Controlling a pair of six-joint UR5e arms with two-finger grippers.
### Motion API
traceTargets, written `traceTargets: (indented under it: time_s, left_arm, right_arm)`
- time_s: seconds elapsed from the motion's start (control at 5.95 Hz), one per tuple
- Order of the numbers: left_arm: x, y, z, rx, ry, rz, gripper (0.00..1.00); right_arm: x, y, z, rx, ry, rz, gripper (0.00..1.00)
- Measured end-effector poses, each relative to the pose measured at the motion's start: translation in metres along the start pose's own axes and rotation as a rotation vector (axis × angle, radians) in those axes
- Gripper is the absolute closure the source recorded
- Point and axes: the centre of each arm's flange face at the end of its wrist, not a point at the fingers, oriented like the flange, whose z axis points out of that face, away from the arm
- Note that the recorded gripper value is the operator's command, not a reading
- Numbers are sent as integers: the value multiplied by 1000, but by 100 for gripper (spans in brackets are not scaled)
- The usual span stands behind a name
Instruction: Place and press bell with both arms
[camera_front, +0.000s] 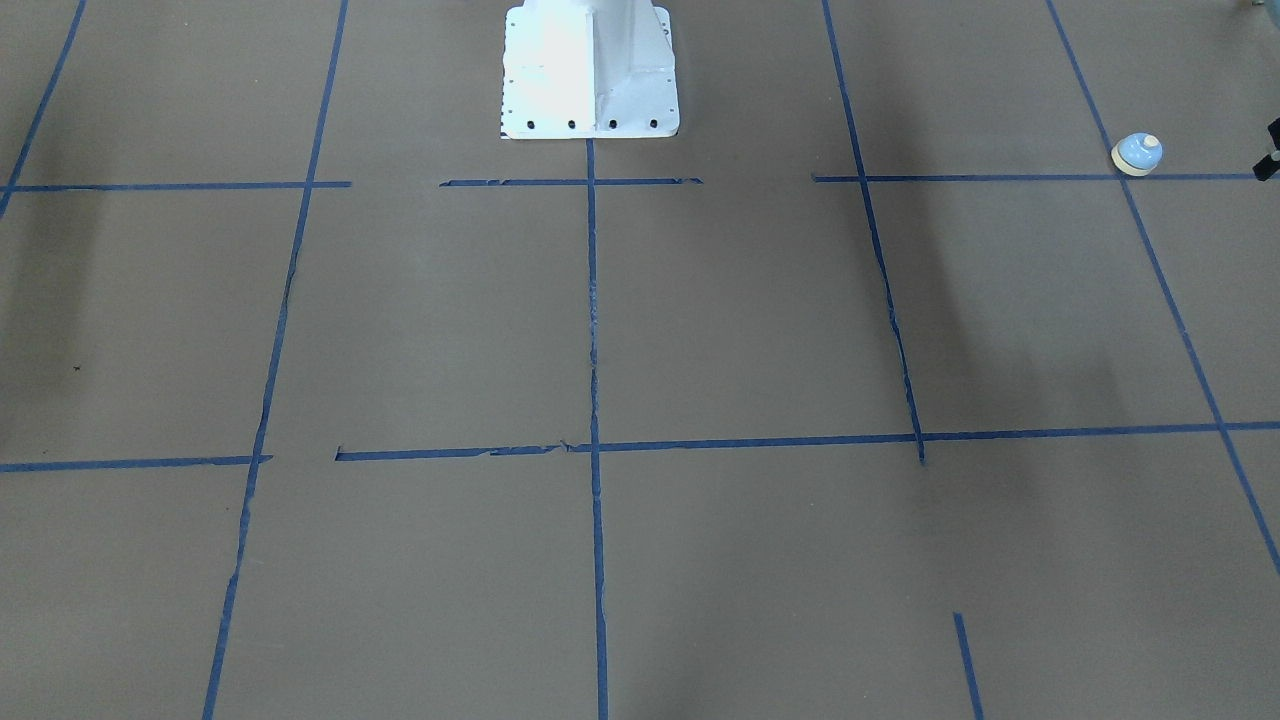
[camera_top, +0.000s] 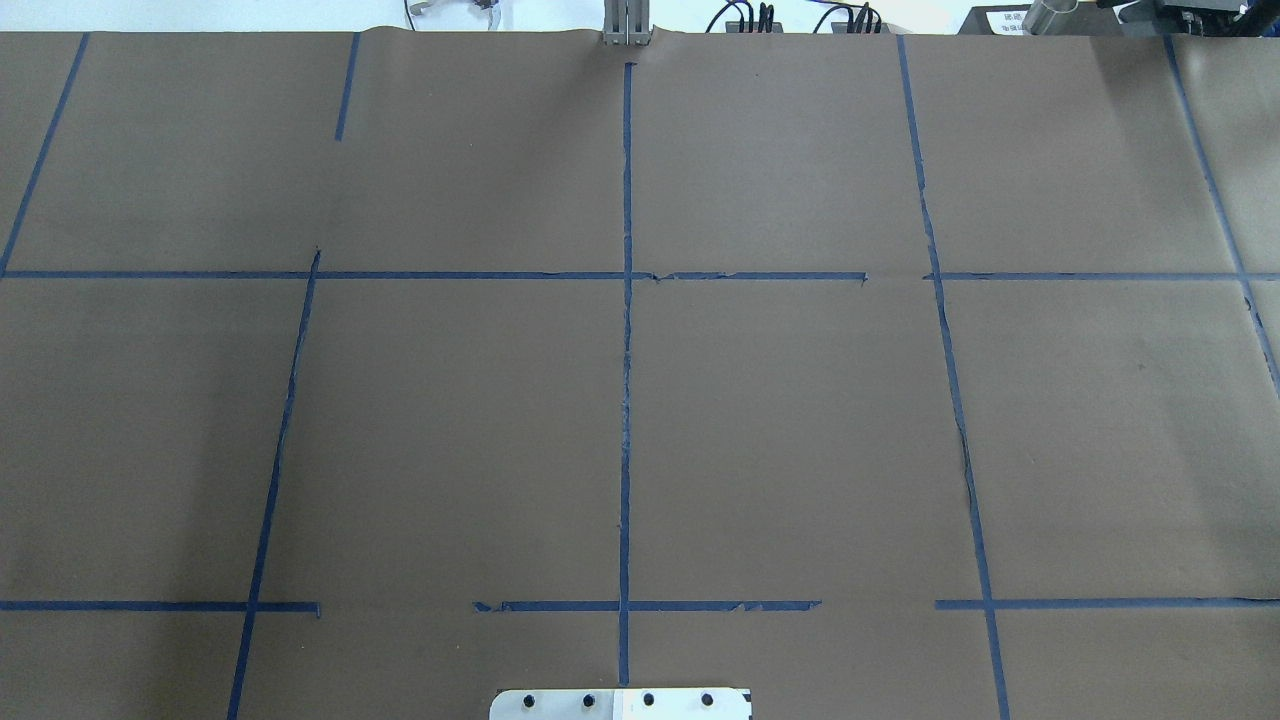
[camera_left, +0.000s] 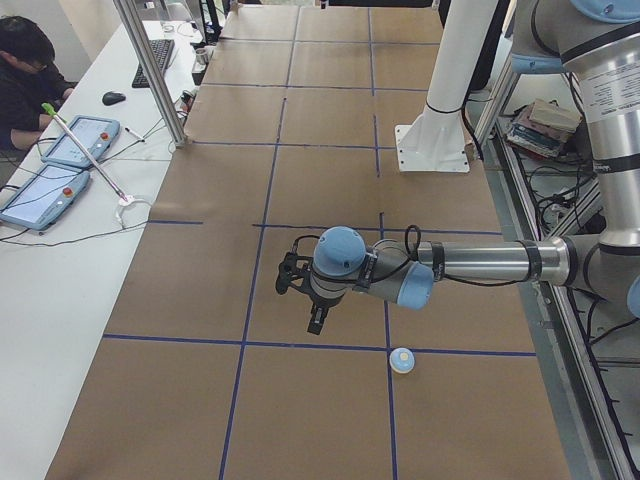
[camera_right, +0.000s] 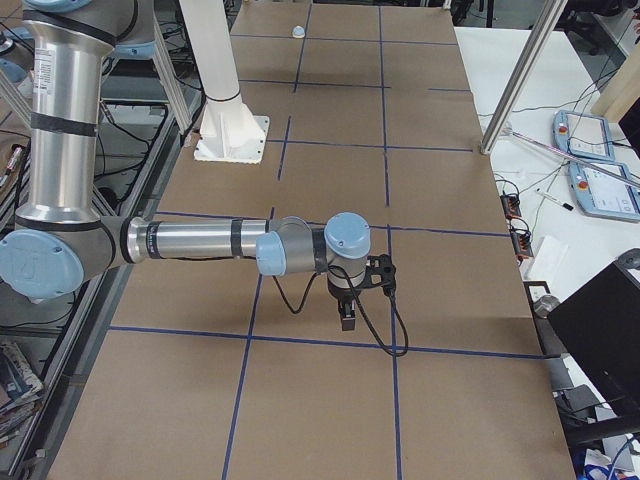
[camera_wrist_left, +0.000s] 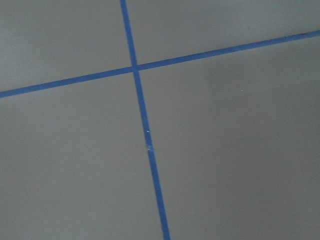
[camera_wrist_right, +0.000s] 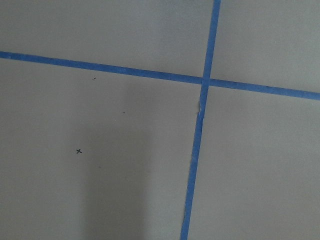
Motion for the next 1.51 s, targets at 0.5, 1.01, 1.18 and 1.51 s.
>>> traceTargets:
  time_s: [0.5,1.01,1.18,1.51]
  left_arm:
    - [29,61,101,-173,-161,-120,0]
    - [-17,146,152,-262,-155,-32,0]
    - [-18,156,158,-292,-150,-14,0]
    - [-16,167,165,-334,-145,7,0]
  right_arm:
    - [-5,6,-5,6,0,-5,0]
    - [-5,8,-6,8,1,-10,0]
    - [-5,8,-6,8,1,-11,0]
    - [-5,8,-6,8,1,-12,0]
